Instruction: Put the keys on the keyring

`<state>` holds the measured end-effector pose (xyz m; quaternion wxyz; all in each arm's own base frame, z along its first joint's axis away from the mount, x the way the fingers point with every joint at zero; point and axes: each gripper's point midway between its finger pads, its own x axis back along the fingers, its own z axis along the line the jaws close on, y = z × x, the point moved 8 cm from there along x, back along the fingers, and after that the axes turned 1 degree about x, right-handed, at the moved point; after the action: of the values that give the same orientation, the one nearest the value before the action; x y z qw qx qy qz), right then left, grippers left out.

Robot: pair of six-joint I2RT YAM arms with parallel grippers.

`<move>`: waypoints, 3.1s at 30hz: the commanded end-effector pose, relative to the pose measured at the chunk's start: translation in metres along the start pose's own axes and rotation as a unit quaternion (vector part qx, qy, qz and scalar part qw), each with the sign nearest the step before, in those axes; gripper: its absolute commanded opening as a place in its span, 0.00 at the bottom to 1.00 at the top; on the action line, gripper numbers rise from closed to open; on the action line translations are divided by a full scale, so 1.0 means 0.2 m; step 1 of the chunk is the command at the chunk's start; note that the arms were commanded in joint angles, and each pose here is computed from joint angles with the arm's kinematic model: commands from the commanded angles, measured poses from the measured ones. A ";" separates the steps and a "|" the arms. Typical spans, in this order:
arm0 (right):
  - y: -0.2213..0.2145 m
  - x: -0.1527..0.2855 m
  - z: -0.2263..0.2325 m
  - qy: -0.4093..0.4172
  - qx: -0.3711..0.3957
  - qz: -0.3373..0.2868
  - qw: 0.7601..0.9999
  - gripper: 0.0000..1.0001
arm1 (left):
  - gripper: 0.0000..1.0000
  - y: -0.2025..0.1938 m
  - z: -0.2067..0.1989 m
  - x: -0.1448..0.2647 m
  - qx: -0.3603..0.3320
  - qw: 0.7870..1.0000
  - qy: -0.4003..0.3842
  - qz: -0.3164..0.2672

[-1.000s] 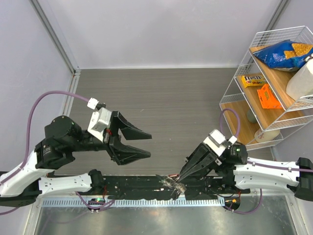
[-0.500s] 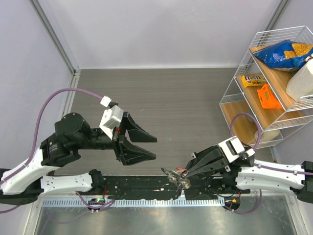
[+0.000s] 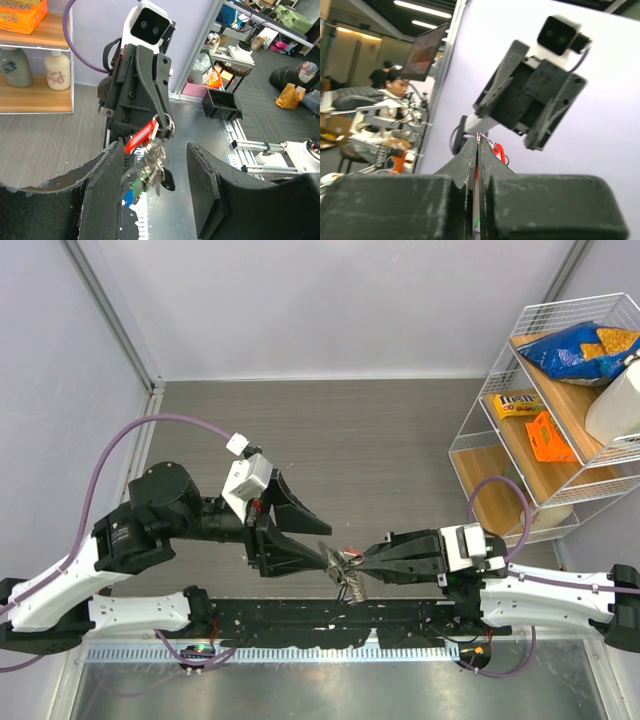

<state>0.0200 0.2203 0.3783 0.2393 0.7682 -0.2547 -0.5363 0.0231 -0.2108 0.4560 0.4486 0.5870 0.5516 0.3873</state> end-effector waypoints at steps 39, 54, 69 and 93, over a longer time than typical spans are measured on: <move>0.06 -0.11 -0.20 -0.126 0.034 0.023 0.991 0.06 | 0.45 0.05 0.09 0.00 -0.107 0.993 0.059 0.005; 0.05 -0.13 -0.17 -0.100 0.013 0.046 0.994 0.06 | 0.21 0.07 0.04 0.03 -0.118 0.993 0.023 -0.015; 0.08 -0.14 -0.16 -0.091 0.009 0.040 0.995 0.06 | 0.20 0.04 0.05 0.02 -0.114 0.993 0.023 -0.002; 0.11 -0.14 -0.15 -0.084 0.010 0.031 0.996 0.06 | 0.30 0.04 0.06 0.02 -0.111 0.993 0.031 -0.001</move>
<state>0.0436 0.2389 0.3884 0.2731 0.6869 -0.3383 -0.5824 0.0383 -0.2068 0.4518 0.4775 0.5274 0.5195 0.4732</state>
